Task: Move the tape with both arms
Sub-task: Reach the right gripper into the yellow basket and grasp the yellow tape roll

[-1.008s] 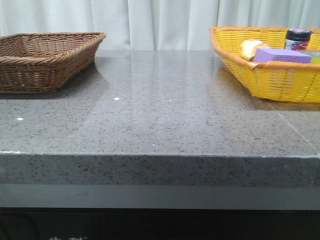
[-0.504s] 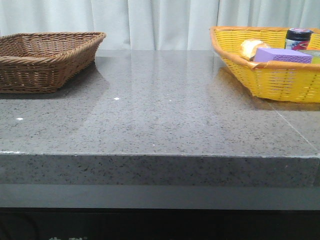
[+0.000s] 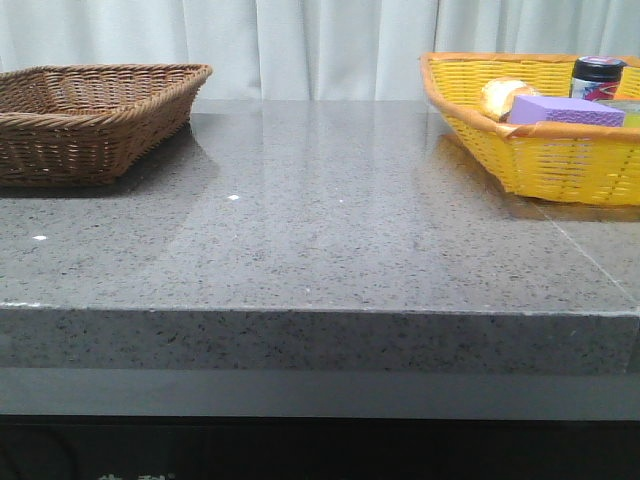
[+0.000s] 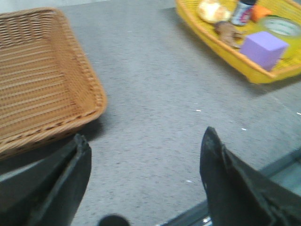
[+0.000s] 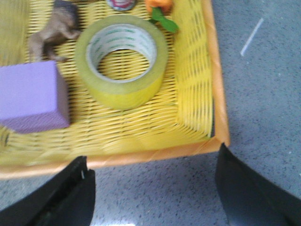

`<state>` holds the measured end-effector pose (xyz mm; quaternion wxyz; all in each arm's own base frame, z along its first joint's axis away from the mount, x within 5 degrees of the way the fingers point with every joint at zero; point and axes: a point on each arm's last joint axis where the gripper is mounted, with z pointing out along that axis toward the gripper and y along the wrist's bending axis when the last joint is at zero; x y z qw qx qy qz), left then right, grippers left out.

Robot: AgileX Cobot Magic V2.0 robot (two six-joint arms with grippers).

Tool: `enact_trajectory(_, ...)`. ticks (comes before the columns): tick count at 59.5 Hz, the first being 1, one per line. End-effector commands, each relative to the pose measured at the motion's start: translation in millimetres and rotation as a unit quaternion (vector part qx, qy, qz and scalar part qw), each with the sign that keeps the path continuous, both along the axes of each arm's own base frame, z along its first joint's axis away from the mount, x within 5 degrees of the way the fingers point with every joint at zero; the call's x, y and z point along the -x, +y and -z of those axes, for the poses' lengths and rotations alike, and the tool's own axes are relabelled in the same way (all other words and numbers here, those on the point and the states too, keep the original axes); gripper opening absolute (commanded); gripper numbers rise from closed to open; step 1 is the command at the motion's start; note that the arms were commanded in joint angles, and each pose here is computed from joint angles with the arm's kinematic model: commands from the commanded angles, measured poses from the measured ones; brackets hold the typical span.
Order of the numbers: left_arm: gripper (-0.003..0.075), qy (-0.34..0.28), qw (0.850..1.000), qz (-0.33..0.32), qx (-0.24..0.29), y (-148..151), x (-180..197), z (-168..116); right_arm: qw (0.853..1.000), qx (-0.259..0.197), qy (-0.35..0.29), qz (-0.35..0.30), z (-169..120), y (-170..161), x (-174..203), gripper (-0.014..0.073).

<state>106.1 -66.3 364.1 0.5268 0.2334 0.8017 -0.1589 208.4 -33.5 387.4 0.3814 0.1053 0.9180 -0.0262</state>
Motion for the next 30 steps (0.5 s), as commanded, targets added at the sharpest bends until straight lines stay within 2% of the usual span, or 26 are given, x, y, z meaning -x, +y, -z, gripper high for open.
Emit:
enact_trajectory(1, 0.0489, -0.04, 0.998, 0.025, 0.031, -7, 2, -16, 1.0, 0.008, -0.012, 0.021, -18, -13, -20, 0.0549)
enact_trajectory(8, 0.0489, -0.039, 0.998, 0.044, 0.032, -11, 4, -16, 0.999, 0.002, 0.031, 0.03, -15, -23, -51, 0.0533)
enact_trajectory(16, 0.0489, -0.039, 0.998, 0.045, 0.032, -11, 5, -16, 0.997, -0.008, 0.073, 0.011, -8, -28, -87, 0.0491)
enact_trajectory(30, 0.0489, -0.038, 0.998, 0.045, 0.031, -11, 5, -16, 0.991, -0.039, 0.131, -0.012, 18, -35, -148, 0.0467)
